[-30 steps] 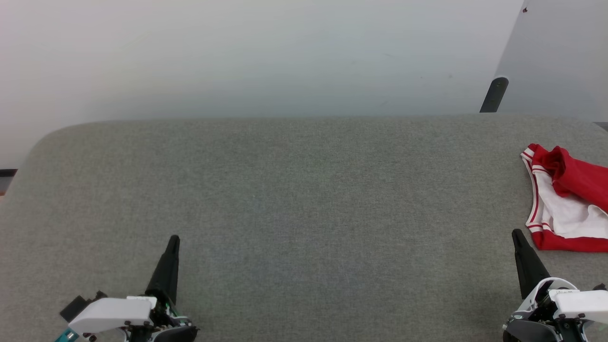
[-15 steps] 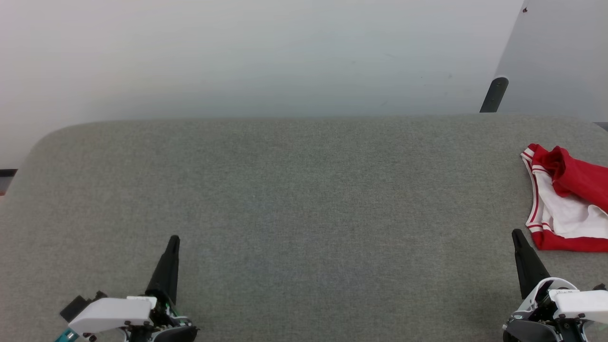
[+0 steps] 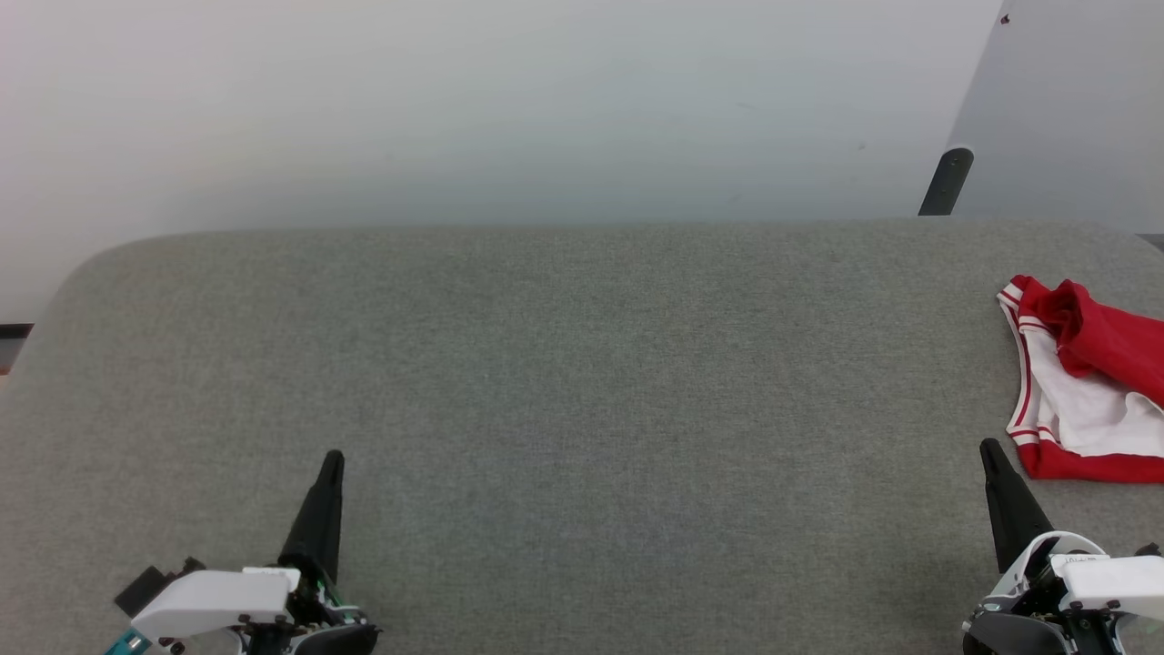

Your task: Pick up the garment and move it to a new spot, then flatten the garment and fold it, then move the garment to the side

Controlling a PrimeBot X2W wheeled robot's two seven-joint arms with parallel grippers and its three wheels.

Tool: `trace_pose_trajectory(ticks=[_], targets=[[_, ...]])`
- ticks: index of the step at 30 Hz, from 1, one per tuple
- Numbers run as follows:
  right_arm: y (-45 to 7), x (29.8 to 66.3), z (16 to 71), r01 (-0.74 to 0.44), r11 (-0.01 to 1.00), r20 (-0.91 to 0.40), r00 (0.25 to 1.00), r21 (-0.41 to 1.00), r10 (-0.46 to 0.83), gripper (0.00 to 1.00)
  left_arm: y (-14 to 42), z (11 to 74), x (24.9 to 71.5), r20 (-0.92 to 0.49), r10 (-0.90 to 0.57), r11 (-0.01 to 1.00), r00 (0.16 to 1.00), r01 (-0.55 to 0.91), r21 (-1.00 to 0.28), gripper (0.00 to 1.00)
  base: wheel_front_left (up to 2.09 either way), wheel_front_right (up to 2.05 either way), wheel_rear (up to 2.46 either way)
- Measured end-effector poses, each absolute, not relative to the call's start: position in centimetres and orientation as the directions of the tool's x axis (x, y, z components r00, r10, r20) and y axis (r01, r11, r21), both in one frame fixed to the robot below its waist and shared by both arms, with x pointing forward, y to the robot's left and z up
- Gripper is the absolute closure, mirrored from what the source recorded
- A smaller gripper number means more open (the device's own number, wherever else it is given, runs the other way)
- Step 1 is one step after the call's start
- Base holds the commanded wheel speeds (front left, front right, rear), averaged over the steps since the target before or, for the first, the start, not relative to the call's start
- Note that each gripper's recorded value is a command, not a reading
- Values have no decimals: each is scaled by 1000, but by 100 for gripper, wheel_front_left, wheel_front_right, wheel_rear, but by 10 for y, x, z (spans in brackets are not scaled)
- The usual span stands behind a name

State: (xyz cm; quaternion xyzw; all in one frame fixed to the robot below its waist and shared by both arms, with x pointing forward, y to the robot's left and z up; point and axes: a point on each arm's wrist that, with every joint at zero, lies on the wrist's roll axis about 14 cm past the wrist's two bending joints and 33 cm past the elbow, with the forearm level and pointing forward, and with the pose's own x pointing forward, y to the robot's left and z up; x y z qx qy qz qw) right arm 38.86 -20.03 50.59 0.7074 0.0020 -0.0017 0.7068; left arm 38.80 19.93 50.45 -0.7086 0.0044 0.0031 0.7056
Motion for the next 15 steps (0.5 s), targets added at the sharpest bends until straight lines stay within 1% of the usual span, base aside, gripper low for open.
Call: trace_pose_trajectory(ticks=[15], targets=[[-200,389,506,5,-1,-5,1000,1000,0,100,199,504,388,-10,-2,-4,1000,-10,-1000,100,0,0,0]])
